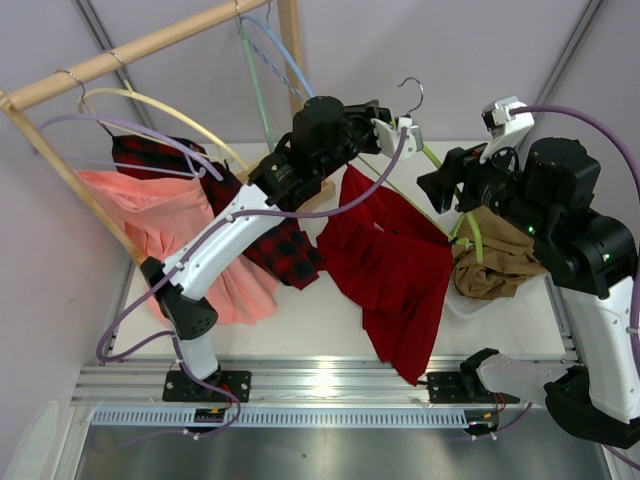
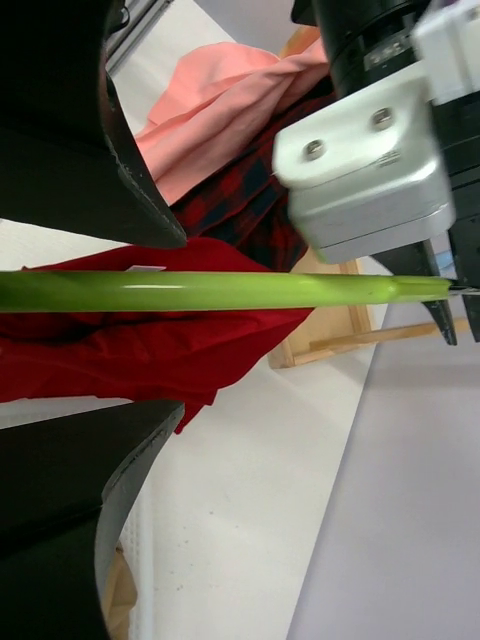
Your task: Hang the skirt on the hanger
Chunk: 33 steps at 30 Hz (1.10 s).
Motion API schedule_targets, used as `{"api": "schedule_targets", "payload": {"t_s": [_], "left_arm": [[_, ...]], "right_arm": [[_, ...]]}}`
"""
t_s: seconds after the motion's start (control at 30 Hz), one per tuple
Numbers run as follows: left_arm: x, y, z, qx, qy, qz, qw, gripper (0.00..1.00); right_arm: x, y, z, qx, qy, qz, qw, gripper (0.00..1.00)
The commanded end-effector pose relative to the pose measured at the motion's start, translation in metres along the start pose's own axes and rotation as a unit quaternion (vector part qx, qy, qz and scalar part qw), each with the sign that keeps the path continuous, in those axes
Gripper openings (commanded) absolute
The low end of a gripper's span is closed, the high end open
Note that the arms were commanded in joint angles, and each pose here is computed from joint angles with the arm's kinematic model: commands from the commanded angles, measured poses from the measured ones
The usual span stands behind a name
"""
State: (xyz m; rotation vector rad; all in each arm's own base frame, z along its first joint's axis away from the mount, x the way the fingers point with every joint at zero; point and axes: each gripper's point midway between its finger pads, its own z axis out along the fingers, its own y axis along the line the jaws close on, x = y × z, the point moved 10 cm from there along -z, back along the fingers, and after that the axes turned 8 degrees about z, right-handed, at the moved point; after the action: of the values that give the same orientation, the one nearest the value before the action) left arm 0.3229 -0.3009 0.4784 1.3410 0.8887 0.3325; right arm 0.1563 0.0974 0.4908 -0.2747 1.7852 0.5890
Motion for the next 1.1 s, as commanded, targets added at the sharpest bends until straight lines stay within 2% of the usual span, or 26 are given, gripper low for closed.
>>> {"api": "schedule_targets", "payload": {"t_s": [0.0, 0.23, 0.43, 0.7, 0.83, 0.97, 1.07], "left_arm": [[-0.016, 0.028, -0.011, -0.082, -0.008, 0.002, 0.997, 0.18], [-0.014, 0.028, -0.007, -0.09, 0.004, 0.005, 0.996, 0.18], [-0.014, 0.031, -0.01, -0.094, 0.007, 0.002, 0.996, 0.18], [-0.015, 0.039, -0.018, -0.087, -0.025, -0.027, 0.996, 0.17], [-0.015, 0.04, -0.017, -0.085, -0.025, -0.028, 0.996, 0.17], [-0.015, 0.039, -0.017, -0.078, -0.027, -0.031, 0.996, 0.17], [-0.016, 0.041, -0.019, -0.078, -0.031, -0.033, 0.996, 0.17]], "right_arm": [[-0.012, 0.007, -0.01, -0.018, -0.019, 0.019, 0.999, 0.68], [-0.017, 0.003, -0.021, 0.02, -0.02, 0.023, 0.999, 0.68], [-0.008, 0.003, -0.016, 0.013, -0.001, 0.028, 1.0, 0.62], [0.012, -0.004, -0.018, 0.013, 0.0, 0.014, 1.0, 0.56], [0.012, -0.002, -0.02, 0.004, -0.009, 0.014, 1.0, 0.42], [0.011, -0.002, -0.026, 0.0, -0.028, 0.007, 1.0, 0.33], [0.012, -0.004, -0.028, 0.003, -0.035, 0.0, 0.999, 0.15]]}}
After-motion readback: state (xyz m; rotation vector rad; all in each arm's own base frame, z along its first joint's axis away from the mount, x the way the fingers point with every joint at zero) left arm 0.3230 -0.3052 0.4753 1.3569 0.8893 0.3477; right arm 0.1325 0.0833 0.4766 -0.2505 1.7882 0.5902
